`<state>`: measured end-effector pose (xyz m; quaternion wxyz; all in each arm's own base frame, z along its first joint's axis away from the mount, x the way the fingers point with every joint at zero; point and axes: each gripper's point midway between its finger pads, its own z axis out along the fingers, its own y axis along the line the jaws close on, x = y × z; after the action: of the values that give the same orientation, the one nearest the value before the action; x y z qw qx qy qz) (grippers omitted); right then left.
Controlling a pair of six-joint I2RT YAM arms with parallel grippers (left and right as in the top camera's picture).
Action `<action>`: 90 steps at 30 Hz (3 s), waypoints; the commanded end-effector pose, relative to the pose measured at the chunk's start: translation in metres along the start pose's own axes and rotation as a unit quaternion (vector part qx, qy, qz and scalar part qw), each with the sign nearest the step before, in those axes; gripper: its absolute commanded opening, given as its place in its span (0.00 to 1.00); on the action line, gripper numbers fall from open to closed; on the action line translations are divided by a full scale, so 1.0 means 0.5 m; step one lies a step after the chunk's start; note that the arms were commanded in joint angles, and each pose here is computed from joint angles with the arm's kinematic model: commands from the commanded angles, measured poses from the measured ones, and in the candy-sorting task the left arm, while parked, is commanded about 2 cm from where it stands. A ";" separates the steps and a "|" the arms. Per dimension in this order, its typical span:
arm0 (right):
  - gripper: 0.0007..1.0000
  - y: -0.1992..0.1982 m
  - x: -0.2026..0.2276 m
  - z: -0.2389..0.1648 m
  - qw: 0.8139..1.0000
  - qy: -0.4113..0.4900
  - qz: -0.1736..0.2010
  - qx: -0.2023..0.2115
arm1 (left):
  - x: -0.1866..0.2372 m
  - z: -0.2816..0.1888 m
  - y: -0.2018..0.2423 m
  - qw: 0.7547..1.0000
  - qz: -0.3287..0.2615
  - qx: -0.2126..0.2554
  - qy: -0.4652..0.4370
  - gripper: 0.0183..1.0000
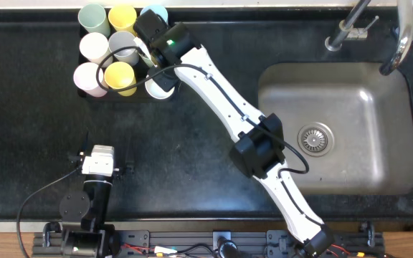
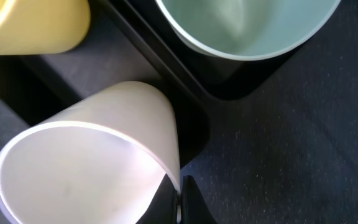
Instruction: Store Cups
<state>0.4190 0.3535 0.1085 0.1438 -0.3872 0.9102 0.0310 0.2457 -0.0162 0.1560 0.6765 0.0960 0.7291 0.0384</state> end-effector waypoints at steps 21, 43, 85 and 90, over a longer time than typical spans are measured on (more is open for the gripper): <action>1.00 -0.043 -0.043 -0.037 0.998 -0.045 0.009 0.045 | -0.002 -0.001 -0.003 1.000 -0.005 0.004 -0.003 1.00; 1.00 -0.419 0.142 -0.581 0.914 -0.203 0.273 0.220 | -0.002 -0.001 -0.003 1.000 -0.005 0.004 -0.003 1.00; 1.00 -0.278 0.686 -0.303 0.742 -0.483 0.390 0.255 | -0.002 -0.001 -0.003 1.000 -0.005 0.004 -0.003 1.00; 1.00 -0.277 0.718 -0.313 0.718 -0.506 0.394 0.273 | -0.002 -0.001 -0.003 1.000 -0.005 0.004 -0.003 1.00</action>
<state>0.2480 -0.0131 0.1566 0.6346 0.1234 0.7625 0.0266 0.2456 -0.0162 0.1563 0.6769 0.0958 0.7288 0.0386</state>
